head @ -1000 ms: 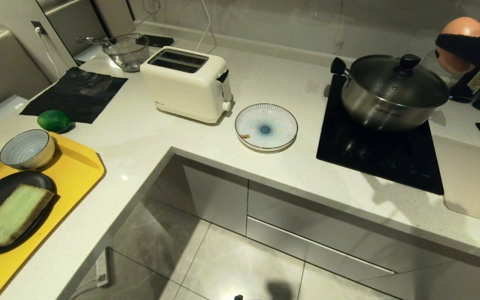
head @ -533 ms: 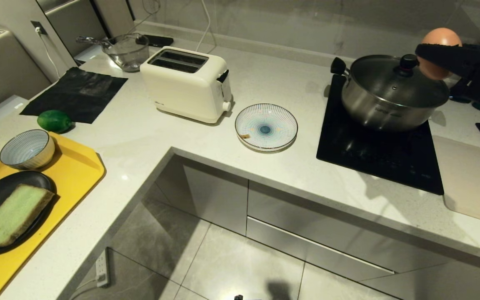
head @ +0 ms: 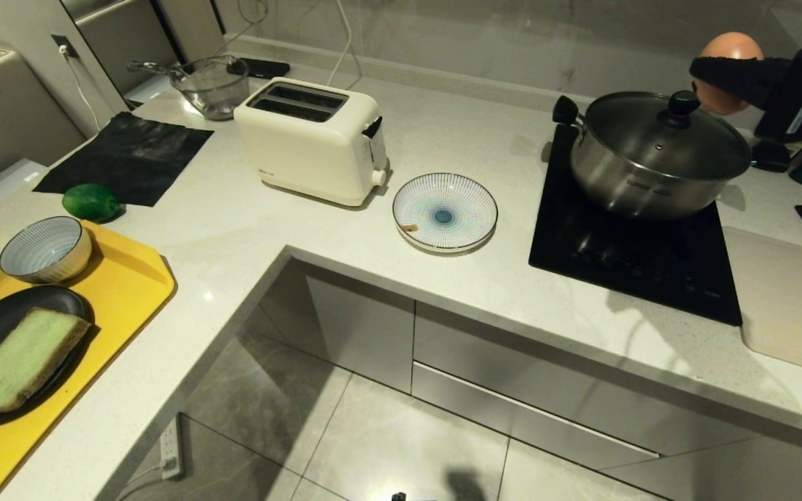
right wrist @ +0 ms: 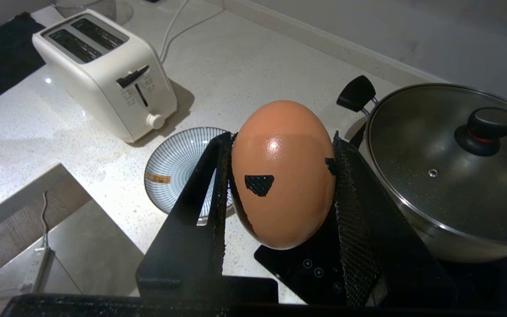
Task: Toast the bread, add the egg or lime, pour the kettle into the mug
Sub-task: Put the egg in the bowl
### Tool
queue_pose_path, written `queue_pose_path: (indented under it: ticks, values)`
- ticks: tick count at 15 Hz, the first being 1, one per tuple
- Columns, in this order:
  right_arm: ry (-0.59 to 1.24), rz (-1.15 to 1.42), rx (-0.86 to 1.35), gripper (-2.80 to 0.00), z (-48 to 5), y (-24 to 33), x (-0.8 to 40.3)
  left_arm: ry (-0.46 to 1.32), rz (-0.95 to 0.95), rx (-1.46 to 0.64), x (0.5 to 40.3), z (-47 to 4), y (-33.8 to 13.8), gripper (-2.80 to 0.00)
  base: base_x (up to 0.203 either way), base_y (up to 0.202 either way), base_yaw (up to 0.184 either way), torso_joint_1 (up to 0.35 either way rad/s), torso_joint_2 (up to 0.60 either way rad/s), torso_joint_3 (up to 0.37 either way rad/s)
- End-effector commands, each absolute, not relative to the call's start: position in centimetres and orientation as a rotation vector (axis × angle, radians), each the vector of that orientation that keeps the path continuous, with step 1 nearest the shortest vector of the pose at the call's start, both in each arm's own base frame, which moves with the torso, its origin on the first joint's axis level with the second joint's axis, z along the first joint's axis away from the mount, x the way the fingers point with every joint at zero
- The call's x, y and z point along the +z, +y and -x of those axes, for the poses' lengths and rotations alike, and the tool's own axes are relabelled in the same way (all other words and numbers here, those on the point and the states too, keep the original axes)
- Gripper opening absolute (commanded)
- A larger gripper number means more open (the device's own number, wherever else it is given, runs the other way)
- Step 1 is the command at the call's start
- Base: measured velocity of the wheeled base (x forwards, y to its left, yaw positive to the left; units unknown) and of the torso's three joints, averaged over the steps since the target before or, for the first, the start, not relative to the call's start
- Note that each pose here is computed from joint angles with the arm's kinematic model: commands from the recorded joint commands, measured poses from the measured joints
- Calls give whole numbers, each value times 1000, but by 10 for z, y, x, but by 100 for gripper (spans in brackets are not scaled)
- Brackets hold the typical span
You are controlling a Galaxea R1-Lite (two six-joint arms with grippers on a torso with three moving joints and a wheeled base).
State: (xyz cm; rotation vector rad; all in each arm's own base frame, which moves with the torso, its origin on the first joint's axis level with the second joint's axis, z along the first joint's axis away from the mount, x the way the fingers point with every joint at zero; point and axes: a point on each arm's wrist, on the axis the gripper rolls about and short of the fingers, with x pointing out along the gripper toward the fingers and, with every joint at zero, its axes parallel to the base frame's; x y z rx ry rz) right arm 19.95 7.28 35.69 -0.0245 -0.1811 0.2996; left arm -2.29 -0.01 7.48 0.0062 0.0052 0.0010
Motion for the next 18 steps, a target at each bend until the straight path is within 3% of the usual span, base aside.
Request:
queue_pose_path:
  ticks: [1, 18]
  values:
    - [-193, 23, 303, -280, -202, 75, 362, 6, -6, 2, 75, 23, 0, -280, 0, 0, 0, 0, 0, 0]
    - [-159, 30, 318, -280, -202, 76, 358, 6, -6, 1, 75, 23, 0, -280, 0, 0, 0, 0, 0, 0]
